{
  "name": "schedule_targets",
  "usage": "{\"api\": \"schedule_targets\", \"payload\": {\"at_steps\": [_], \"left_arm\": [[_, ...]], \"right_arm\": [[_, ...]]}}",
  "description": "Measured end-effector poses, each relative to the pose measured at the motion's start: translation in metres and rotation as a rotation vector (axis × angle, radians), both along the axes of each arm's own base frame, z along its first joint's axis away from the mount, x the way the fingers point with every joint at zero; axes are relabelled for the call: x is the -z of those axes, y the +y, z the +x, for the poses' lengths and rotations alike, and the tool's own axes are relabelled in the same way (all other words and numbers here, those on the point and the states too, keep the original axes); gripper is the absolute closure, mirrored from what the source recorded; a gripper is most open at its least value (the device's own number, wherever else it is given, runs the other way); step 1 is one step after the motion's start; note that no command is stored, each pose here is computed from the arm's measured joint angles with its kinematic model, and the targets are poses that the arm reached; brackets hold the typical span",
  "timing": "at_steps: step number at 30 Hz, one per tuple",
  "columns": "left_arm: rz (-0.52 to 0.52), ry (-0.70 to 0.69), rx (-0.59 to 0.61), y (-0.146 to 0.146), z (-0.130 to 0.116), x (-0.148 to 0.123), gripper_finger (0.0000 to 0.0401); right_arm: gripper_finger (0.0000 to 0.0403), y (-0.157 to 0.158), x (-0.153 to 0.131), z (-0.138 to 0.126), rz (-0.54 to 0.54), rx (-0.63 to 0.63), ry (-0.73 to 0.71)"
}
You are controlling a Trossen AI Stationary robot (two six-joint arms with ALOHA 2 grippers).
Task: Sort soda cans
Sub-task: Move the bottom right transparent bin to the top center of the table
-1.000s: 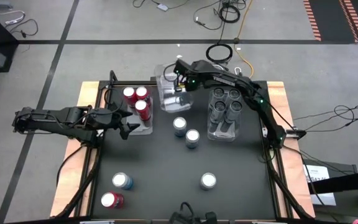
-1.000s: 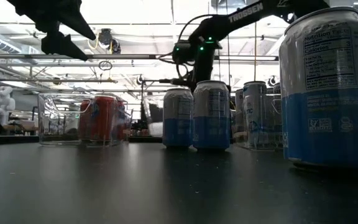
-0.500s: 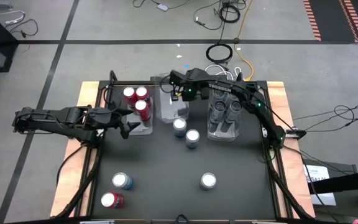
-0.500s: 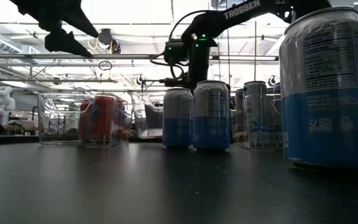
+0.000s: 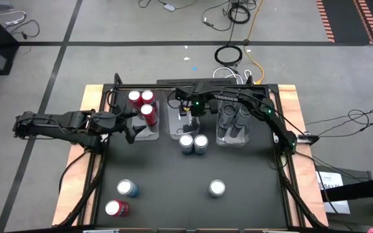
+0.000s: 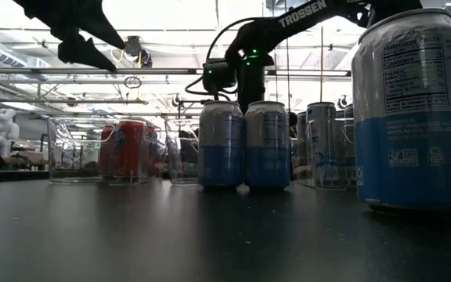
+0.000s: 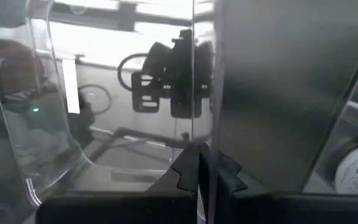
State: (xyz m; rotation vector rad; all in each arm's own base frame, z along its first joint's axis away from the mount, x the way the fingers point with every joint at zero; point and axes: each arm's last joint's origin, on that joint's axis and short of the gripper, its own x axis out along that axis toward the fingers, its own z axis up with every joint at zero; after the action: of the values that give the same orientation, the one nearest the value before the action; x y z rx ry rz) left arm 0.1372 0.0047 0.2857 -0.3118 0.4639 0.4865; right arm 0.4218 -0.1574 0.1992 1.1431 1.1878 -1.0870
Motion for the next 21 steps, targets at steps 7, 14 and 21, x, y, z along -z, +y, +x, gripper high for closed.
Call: {"api": "schedule_targets", "payload": {"at_steps": [7, 14, 21], "left_arm": [[0.028, 0.002, 0.018, 0.0, 0.001, -0.001, 0.0019], [0.03, -0.011, 0.018, 0.0, 0.001, -0.002, 0.0019], [0.043, -0.011, -0.002, 0.001, 0.001, -0.002, 0.0019]], "right_arm": [[0.0402, 0.006, 0.0, 0.002, -0.002, 0.001, 0.003], [0.0397, 0.011, 0.0, 0.003, -0.015, 0.065, 0.014], [0.0389, 0.011, 0.0, 0.005, -0.024, 0.112, -0.001]]}}
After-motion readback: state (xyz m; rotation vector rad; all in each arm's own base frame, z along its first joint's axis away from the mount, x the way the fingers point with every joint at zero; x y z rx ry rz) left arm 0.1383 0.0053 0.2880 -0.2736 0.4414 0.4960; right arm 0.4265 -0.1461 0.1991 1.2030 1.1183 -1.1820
